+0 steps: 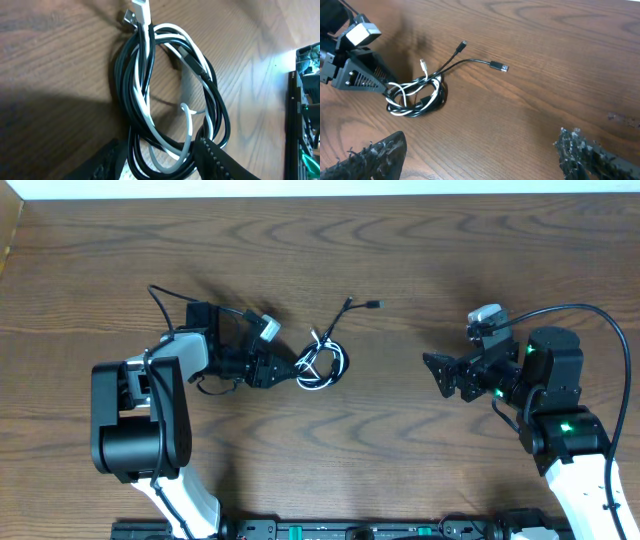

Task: Untangle cables

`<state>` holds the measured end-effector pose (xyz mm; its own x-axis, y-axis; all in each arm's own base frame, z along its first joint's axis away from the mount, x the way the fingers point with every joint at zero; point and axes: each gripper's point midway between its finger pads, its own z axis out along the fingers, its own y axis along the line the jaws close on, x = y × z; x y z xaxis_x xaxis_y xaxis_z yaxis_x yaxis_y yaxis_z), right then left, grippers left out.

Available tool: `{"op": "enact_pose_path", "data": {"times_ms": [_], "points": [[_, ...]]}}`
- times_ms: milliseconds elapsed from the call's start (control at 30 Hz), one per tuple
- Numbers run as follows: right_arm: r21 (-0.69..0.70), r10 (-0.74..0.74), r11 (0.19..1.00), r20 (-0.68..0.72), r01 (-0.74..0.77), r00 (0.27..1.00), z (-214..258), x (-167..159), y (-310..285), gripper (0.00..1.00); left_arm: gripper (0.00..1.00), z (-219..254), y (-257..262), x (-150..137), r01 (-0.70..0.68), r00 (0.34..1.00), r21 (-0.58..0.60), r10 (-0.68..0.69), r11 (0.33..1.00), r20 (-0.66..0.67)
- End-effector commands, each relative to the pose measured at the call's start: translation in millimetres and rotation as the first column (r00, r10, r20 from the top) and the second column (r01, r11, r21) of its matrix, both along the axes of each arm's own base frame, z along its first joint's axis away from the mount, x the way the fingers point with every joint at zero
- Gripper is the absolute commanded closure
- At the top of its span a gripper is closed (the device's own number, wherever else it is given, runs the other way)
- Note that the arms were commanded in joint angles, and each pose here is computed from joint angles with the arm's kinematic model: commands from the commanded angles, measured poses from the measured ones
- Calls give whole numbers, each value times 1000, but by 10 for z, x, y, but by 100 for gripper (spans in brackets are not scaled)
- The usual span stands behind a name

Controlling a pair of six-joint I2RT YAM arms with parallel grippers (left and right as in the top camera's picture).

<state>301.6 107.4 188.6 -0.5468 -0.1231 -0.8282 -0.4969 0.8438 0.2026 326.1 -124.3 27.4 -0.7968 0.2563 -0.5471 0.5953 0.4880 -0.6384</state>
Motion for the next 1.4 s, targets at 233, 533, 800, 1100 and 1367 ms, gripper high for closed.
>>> {"op": "enact_pose_path", "data": {"times_ms": [233,533,800,1100,1367], "points": [[7,-12,1000,15,12,1000,88,35,-10,9,62,70,-206,50,58,996,-51,-55,997,65],[33,-3,999,57,1,998,194,83,27,6,92,-20,-2,327,-112,993,116,116,987,-30],[227,-16,974,52,4,999,410,272,182,9,93,1203,199,825,-305,951,18,304,952,48],[277,128,955,-59,-107,990,332,674,843,20,93,2209,183,732,-412,891,-69,418,908,175],[276,276,920,40,-277,960,347,831,1601,12,92,2674,-38,494,-341,928,-258,367,904,60]]}}
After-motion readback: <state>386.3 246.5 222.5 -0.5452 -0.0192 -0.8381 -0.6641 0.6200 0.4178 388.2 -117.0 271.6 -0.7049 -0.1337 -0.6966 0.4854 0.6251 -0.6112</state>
